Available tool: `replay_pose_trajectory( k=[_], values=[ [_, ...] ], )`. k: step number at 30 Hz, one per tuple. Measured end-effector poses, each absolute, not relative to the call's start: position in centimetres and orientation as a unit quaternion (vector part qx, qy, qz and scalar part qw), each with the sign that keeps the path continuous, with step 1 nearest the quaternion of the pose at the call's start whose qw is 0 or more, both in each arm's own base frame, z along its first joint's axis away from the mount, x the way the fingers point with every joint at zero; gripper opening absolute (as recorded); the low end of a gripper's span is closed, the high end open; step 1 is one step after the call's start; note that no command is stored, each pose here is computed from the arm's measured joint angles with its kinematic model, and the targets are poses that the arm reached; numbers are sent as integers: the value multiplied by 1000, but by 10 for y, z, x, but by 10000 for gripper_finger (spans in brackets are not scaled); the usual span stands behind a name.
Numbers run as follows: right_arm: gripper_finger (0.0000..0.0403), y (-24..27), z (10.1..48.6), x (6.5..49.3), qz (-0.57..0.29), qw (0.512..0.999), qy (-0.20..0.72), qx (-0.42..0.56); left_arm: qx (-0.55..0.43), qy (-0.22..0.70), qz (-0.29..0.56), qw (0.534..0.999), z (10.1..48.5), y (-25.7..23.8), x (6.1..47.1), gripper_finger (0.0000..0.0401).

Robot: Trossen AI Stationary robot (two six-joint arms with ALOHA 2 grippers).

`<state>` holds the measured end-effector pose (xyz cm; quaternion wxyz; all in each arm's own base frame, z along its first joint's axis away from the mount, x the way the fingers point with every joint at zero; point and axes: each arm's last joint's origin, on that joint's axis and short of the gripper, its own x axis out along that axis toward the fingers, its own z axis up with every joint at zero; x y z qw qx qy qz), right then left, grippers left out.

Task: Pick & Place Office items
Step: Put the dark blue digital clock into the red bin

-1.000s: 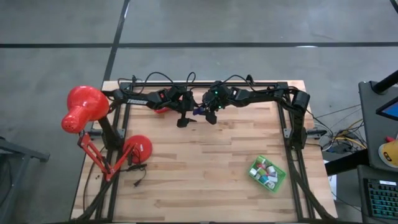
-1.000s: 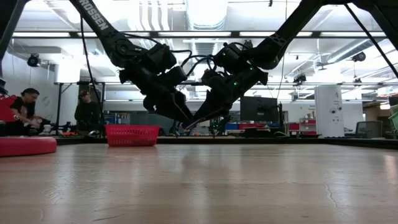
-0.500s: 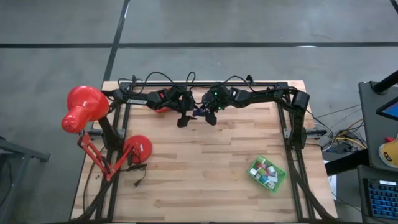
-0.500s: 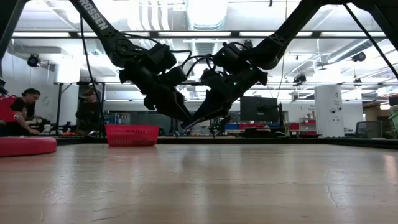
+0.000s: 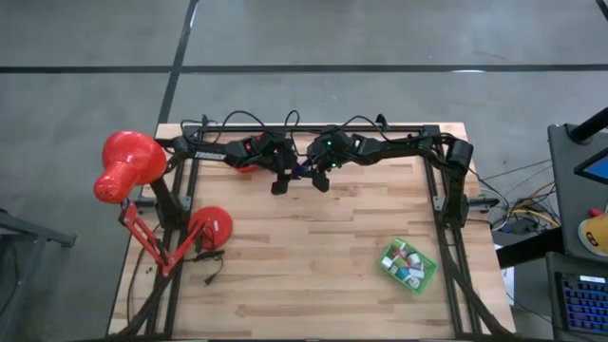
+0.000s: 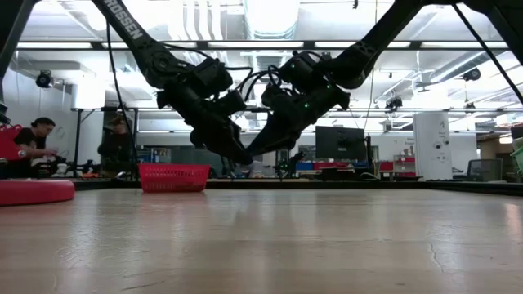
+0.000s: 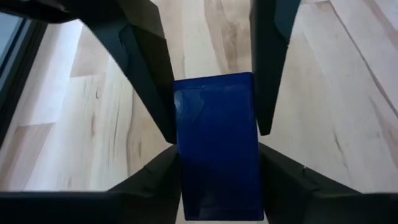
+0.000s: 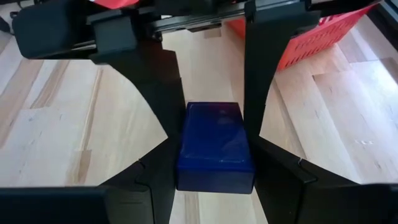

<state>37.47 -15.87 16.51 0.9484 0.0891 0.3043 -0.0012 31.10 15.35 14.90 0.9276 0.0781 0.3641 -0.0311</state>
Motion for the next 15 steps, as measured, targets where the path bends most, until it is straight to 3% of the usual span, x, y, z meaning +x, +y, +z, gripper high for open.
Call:
replay_pose_trajectory(
  k=[4,15],
  values=[
    [176,-158,165,375,-3,949,303,87,69,365,-27,928,149,154,311,158],
    [176,-158,165,375,-2,949,303,90,58,367,-24,928,149,153,311,166]
  ],
)
